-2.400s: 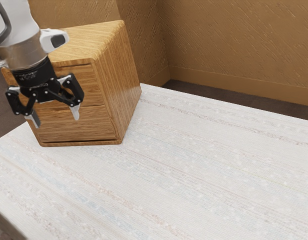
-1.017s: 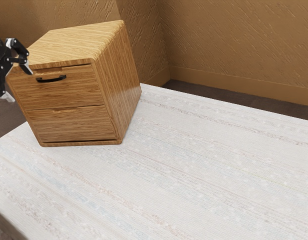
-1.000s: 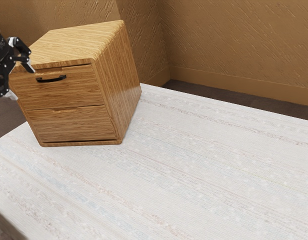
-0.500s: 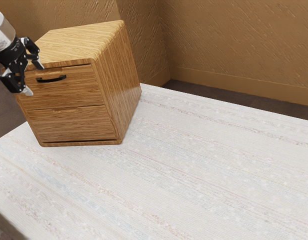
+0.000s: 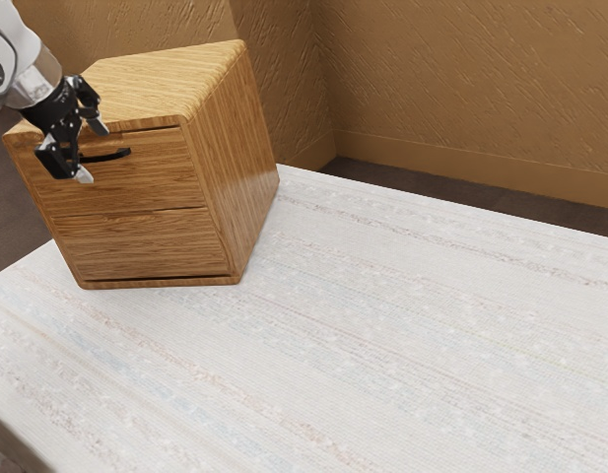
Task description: Pull the drawer handle with one arm to open the drawer
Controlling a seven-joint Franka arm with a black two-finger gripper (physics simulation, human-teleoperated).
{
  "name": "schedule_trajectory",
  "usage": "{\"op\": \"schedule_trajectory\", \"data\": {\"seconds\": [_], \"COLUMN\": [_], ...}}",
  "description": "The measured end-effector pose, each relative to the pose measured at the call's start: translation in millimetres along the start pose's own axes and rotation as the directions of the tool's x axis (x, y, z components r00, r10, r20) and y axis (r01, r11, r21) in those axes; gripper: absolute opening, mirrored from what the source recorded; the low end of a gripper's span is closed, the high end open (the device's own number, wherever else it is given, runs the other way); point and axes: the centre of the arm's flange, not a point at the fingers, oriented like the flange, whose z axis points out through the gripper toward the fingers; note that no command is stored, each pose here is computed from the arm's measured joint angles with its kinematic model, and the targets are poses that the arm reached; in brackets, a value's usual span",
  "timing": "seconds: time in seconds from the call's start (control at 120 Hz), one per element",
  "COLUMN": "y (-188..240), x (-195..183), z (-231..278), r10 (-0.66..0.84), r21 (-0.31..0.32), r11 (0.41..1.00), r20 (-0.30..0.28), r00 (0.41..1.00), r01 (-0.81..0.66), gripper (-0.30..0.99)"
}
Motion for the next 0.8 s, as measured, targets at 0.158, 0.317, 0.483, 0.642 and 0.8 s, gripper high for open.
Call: {"op": "schedule_trajectory", "data": {"seconds": [0.158, 0.317, 0.483, 0.642, 0.8], "y": [-3.6, -12.1, -12.0, -7.7, -0.4], "x": [-11.9, 3.9, 18.8, 21.6, 1.7], "z": [-1.5, -2.7, -2.3, 6.5, 16.7], "r10": [0.012, -0.016, -0.048, -0.059, -0.034], "r21": [-0.017, -0.018, -0.030, -0.032, -0.034], "r11": [1.000, 1.000, 0.998, 0.998, 0.999], "r20": [0.006, -0.006, -0.016, -0.016, -0.001], "r00": [1.000, 1.000, 0.999, 0.998, 0.999], "r01": [-0.012, 0.016, 0.048, 0.059, 0.034], "gripper": [0.69, 0.69, 0.55, 0.43, 0.39]}}
